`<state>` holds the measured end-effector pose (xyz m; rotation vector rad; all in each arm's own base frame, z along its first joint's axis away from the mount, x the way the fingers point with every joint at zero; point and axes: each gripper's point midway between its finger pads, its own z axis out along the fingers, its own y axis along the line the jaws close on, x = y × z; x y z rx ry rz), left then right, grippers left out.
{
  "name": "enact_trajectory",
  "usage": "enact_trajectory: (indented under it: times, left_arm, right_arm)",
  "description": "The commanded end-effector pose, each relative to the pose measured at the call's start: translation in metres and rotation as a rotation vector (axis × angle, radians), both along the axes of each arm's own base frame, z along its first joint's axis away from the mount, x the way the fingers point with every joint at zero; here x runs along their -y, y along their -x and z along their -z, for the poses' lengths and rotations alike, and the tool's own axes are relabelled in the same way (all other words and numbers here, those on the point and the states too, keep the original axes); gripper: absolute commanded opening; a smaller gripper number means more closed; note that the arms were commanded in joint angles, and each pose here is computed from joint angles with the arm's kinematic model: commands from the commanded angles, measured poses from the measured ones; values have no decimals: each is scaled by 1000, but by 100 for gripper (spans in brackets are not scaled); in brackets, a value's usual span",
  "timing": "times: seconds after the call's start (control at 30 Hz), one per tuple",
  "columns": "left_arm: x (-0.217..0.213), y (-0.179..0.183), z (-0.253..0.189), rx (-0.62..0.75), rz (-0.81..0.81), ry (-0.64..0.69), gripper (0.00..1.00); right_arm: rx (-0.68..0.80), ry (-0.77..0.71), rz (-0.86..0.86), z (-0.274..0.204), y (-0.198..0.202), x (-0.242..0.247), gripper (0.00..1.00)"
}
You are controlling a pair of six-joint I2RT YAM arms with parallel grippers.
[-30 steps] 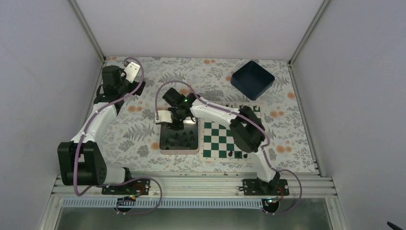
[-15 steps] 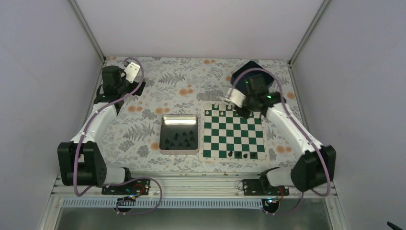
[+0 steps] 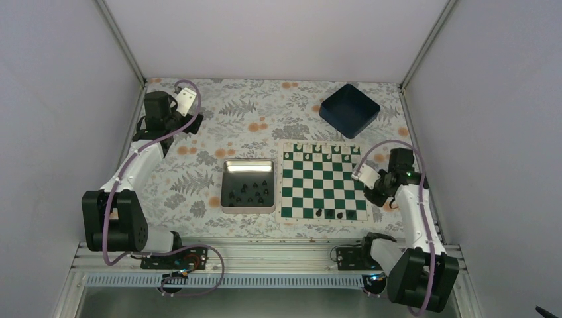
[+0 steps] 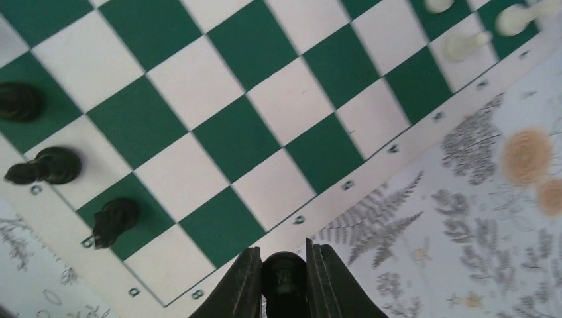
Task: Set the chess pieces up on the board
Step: Place the chess piece on the chessboard.
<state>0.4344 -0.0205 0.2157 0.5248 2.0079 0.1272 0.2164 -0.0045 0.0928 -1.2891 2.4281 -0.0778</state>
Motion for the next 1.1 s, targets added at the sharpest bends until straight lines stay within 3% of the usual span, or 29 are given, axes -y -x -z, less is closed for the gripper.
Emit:
enact_trajectory:
  times: [0.0,0.57,1.07]
  left_arm:
    - [5,-4,-8,16,19,9,100]
    - [3,-6,0,3,12,0,100]
    - [4,-6,1,0,12,0,100]
  right_arm:
    - [-30,-40,-63,15,21,-4,9]
    - [-184,-56,-163,62,63,-11,10]
    - [-182,-34,-148,75,67,-8,10]
